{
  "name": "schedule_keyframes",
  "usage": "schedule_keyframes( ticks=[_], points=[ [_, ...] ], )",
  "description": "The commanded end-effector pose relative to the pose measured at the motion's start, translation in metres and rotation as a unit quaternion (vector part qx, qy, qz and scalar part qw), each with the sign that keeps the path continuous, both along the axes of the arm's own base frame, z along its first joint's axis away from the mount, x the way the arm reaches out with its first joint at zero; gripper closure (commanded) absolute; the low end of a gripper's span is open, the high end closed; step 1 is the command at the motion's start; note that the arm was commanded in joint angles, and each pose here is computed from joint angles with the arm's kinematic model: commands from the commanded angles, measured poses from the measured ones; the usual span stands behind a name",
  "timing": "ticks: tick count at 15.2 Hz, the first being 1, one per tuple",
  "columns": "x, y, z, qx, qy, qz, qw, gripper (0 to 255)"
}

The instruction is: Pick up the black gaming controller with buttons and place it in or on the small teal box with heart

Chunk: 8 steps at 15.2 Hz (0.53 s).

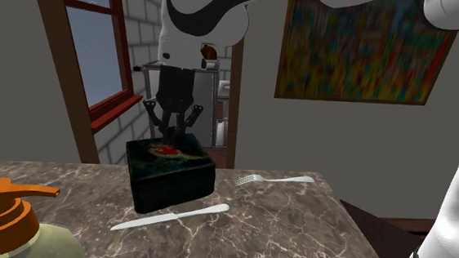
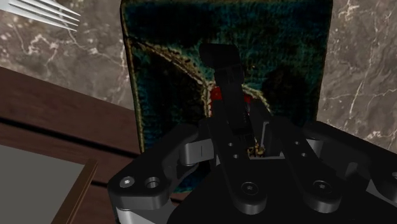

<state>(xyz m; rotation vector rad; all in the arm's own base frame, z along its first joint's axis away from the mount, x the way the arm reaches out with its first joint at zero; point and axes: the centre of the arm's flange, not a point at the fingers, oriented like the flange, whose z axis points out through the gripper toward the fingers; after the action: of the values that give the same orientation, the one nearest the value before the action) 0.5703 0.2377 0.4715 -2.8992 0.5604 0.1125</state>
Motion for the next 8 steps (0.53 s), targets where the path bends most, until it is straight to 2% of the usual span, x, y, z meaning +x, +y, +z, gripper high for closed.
schedule_keyframes(
  ticks=[1, 5, 6, 8],
  points=[
    [0.0001, 0.0, -0.0004, 0.0, 0.0, 0.0, 1.0, 255],
    [0.0001, 0.0, -0.0004, 0.0, 0.0, 0.0, 1.0, 255],
    [0.0001, 0.0, -0.0004, 0.0, 0.0, 0.0, 1.0, 0],
    [0.0001, 0.0, -0.0004, 0.0, 0.0, 0.0, 1.0, 0]
  ],
)
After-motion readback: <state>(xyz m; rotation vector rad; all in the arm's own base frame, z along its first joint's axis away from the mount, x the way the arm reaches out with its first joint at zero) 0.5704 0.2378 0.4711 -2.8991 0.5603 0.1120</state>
